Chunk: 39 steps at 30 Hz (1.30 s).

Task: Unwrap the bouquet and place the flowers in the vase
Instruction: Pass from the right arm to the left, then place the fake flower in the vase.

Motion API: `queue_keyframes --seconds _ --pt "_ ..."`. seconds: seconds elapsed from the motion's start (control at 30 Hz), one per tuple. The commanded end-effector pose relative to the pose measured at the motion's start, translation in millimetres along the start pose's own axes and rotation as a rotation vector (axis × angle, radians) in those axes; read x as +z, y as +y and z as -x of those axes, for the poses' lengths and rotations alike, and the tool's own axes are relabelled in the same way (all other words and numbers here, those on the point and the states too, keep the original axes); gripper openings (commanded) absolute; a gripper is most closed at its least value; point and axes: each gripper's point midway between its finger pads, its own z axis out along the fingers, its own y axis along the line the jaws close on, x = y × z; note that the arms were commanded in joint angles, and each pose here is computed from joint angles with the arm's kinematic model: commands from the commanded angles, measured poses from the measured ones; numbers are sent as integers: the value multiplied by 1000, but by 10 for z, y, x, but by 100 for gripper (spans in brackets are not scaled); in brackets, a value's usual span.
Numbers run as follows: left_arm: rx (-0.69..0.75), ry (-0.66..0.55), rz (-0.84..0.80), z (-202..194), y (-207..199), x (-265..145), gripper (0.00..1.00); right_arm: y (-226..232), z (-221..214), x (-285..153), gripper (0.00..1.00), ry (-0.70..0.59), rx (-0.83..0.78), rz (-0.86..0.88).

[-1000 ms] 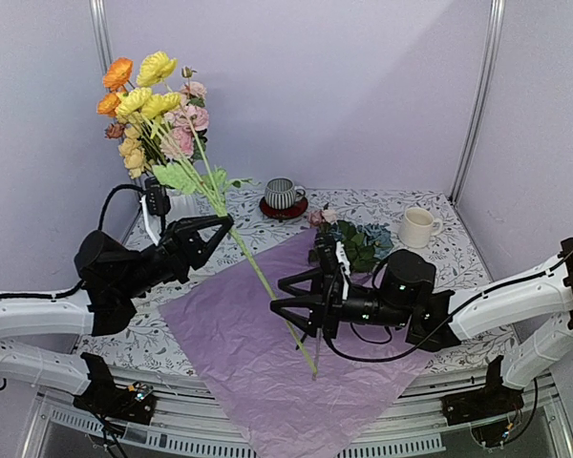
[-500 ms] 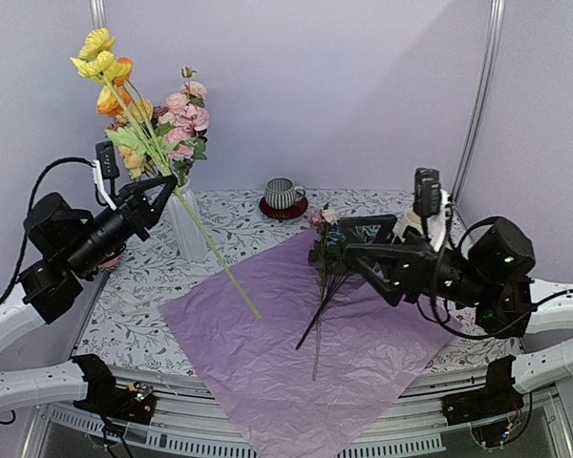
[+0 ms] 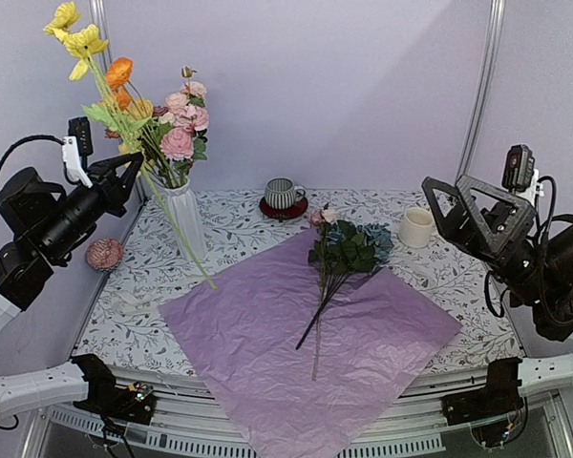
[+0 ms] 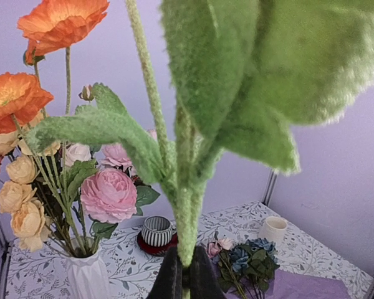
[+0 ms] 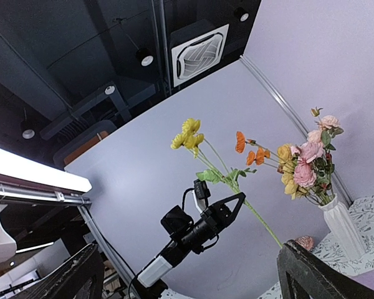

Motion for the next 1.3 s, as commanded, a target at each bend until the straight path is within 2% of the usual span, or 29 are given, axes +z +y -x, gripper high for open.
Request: queue_keyframes --seconds 0.0,0.07,0.2,0.53,0.83,1.0,1.27 --pt "50 -14 36 97 69 -16 0 -272 56 -62 99 -48 55 -151" --pt "52 -15 24 96 47 14 0 -287 50 -73 99 -49 108 -160" --pt "60 -5 13 81 19 90 0 -181 19 -79 99 -20 111 -105" --pt "66 -26 59 105 102 97 0 -179 308 -389 99 -121 63 -148" --pt "97 -49 122 138 213 101 0 -233 -78 -271 99 61 -108 -136" --pt "116 -156 124 470 188 14 0 -400 -267 -188 99 121 -170 -183" --pt "168 -218 168 872 201 -10 0 -606 -523 -43 99 206 -271 -226"
